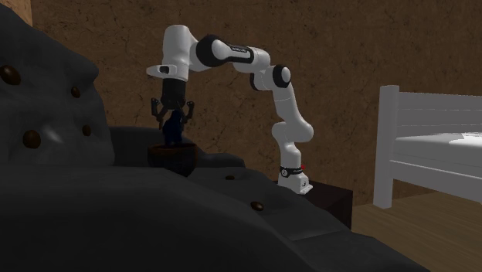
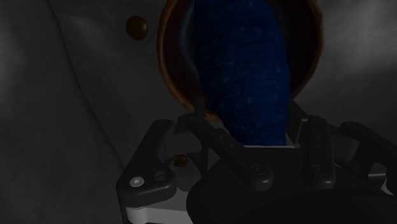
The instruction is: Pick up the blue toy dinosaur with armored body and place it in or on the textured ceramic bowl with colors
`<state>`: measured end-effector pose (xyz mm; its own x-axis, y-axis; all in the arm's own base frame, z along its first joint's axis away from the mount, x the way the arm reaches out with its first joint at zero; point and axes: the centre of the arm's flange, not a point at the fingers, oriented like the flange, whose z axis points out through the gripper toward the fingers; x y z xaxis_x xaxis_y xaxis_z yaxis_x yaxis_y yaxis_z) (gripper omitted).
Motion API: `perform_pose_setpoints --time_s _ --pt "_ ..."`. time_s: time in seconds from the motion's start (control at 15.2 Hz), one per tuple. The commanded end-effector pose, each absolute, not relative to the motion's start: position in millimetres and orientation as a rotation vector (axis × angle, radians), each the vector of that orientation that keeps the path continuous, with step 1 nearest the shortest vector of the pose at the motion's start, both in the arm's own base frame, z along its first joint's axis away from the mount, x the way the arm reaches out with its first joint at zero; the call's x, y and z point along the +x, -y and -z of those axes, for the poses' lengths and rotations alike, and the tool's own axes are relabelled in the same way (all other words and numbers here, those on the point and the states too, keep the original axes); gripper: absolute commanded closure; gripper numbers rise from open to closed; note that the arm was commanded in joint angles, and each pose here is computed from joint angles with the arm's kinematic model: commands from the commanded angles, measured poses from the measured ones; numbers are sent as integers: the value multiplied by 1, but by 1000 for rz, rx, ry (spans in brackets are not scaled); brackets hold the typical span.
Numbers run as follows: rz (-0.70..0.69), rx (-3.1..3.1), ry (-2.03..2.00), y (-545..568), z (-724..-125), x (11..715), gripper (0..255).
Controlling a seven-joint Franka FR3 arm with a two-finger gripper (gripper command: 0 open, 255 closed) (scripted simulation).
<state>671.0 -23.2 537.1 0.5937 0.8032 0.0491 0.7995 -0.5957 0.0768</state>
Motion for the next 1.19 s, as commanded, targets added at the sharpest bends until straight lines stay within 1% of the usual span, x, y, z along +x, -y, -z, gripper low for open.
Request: perform_pose_setpoints --time_s 0.0,0.33,0.4,0.73,0.99,1.12 --pt "-123 2762 -1390 23 -535 671 255" --pt "-123 2762 -1390 23 -535 671 255" --pt "-123 2762 -1390 23 -535 671 0" --pt "-123 2762 -1390 23 -535 671 0" --pt "-123 2762 -1390 23 -585 666 0" --pt "-123 2762 -1390 23 -585 666 0"
